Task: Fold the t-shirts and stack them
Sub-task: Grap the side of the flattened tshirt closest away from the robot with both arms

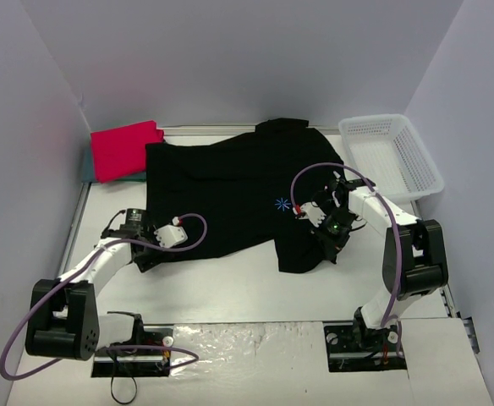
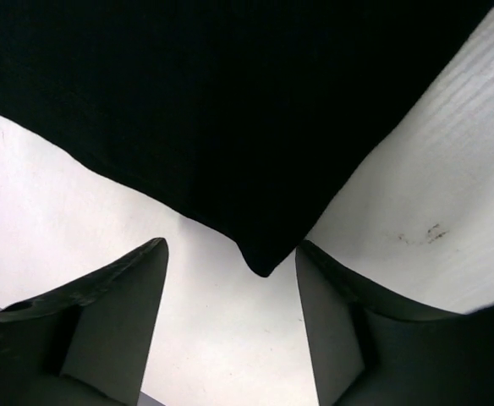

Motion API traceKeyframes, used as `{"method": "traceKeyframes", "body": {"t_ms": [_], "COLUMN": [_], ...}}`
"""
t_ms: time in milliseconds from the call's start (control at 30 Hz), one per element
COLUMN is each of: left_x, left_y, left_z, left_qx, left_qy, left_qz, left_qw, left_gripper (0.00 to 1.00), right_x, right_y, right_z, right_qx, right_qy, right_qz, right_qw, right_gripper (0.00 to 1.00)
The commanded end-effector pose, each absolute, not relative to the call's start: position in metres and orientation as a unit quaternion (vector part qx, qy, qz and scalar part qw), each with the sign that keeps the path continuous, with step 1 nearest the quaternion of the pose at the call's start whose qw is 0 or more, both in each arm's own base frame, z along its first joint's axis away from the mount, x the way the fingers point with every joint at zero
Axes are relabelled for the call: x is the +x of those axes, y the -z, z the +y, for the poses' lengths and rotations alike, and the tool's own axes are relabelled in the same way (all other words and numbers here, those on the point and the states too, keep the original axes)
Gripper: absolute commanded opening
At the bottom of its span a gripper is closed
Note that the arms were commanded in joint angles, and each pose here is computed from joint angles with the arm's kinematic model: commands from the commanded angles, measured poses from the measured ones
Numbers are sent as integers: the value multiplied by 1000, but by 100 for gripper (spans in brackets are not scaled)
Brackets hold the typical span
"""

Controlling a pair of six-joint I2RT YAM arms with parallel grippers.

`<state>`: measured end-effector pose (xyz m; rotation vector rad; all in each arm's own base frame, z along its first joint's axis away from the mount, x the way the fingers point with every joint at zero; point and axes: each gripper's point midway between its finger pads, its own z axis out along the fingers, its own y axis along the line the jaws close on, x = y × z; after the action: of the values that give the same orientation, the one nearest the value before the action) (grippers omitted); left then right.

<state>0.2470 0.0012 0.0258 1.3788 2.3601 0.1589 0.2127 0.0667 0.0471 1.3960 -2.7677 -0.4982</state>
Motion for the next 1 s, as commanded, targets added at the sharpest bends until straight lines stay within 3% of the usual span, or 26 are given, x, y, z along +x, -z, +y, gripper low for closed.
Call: {"method": "traceKeyframes", "body": {"t_ms": [0, 267, 400, 533, 967], "left_x": [249, 250, 248, 245, 225], "left_y": [-22, -17, -17, -21, -51], "left_z": [-1, -2, -3, -3, -2], "left_qx": [496, 495, 494, 496, 504], "left_qy": [-52, -49, -44, -42, -33], "left_qz": [845, 848, 849, 850, 847], "left_qw": [195, 184, 180, 172, 163], "left_gripper": [59, 43, 19, 7, 2], "right_x": [206, 205, 205, 205, 186], "right_y": [-49, -48, -49, -52, -75], "right_z": [63, 63, 63, 60, 49], "right_qx": [437, 436, 434, 435, 447], "right_qy": [160, 159, 159, 150, 129], "right_qz": [-885, -885, -886, -888, -885], "right_qw": [24, 24, 24, 23, 13], "right_gripper": [0, 0, 0, 0, 0]}}
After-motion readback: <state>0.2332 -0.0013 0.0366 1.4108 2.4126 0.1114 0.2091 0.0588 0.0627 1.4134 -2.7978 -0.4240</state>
